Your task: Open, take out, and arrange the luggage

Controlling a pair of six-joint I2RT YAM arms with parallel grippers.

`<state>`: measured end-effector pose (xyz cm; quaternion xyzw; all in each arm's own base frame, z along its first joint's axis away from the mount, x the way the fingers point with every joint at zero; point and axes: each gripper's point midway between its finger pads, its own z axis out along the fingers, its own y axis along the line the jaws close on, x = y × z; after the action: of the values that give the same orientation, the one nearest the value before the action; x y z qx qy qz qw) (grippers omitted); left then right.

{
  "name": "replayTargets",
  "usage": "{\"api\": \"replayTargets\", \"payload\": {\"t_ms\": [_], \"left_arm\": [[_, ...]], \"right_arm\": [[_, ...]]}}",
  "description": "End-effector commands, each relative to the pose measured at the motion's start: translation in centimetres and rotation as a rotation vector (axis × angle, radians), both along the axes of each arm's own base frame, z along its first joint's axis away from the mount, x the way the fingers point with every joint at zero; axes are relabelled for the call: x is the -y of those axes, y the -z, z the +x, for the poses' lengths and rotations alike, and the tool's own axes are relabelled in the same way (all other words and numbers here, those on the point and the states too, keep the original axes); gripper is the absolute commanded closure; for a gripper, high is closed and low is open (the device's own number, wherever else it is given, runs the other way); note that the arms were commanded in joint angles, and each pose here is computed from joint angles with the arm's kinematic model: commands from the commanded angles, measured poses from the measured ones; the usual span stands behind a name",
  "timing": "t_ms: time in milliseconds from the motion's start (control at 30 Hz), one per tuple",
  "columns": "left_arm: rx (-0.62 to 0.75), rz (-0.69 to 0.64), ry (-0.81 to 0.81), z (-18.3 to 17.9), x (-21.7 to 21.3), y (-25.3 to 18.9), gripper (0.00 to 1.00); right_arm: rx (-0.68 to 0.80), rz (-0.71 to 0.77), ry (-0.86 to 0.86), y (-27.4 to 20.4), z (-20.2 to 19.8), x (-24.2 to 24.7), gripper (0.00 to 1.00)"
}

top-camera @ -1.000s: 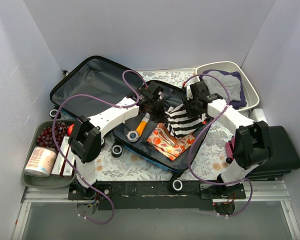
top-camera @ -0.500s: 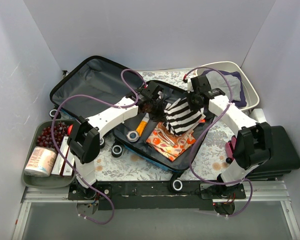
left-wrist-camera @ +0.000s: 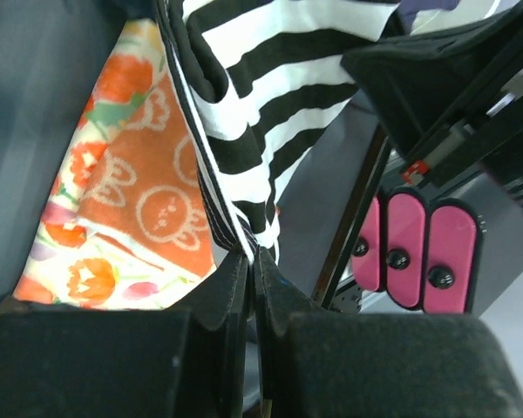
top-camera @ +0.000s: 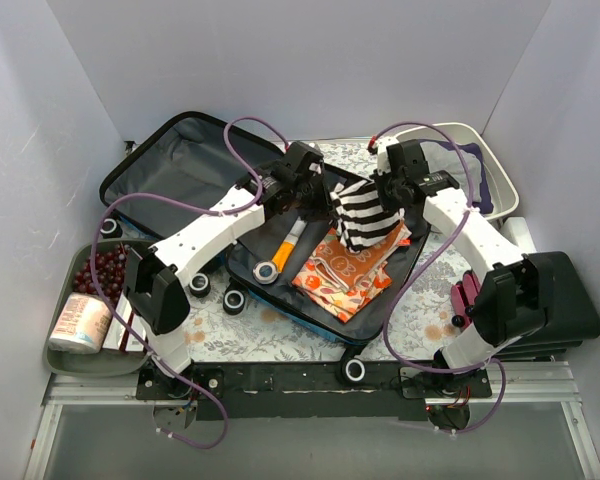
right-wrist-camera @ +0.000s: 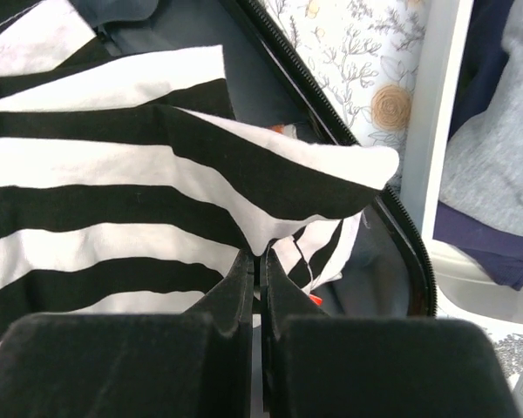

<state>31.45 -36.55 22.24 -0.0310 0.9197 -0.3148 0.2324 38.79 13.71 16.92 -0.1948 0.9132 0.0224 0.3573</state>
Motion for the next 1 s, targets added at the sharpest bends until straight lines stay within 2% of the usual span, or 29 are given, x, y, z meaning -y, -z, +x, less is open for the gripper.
{"api": "replayTargets", "payload": {"t_ms": [0, 200, 500, 533, 600, 633, 700, 733, 800, 833, 967], "left_arm": [[0.103, -0.033, -0.008, 1.2, 0.2, -3.9, 1.00], [0.129, -0.042, -0.016, 2.4, 1.1, -4.1, 1.00], [0.234, -0.042, -0.061, 7.9, 4.1, -2.6, 1.00], [0.251, -0.035, -0.050, 8.3, 4.4, -2.3, 1.00], [0.272, -0.046, -0.040, 9.5, 5.4, -1.5, 1.00], [0.304, -0.055, -0.038, 10.2, 5.8, -2.3, 1.00], [0.315, -0.060, -0.034, 11.2, 6.8, -1.3, 1.00], [0.331, -0.076, -0.032, 11.8, 7.3, -1.8, 1.00], [0.338, -0.093, -0.016, 12.5, 8.5, -1.0, 1.00], [0.357, -0.113, -0.019, 13.0, 9.0, -1.6, 1.00], [0.378, -0.197, 0.026, 13.8, 11.3, -1.7, 1.00]], "right_arm": [[0.249, 0.038, -0.015, -7.7, 1.8, -0.2, 0.99], [0.369, -0.008, 0.049, -10.6, 2.4, 1.5, 0.99], [0.497, -0.245, 0.304, -10.2, 5.2, 6.8, 0.99], [0.534, -0.305, 0.367, -10.7, 5.1, 8.3, 0.99], [0.672, -0.301, 0.439, -12.8, 6.0, 9.0, 0.99], [0.677, -0.389, 0.449, -12.0, 5.7, 10.0, 0.99], [0.794, -0.420, 0.515, -14.0, 6.2, 10.7, 0.99], [0.776, -0.559, 0.536, -13.1, 5.7, 12.0, 0.99], [0.884, -0.583, 0.595, -15.0, 5.4, 12.7, 0.99], [0.873, -0.641, 0.577, -14.8, 5.3, 12.9, 0.99], [0.905, -0.641, 0.554, -15.2, 5.7, 12.5, 0.99]]}}
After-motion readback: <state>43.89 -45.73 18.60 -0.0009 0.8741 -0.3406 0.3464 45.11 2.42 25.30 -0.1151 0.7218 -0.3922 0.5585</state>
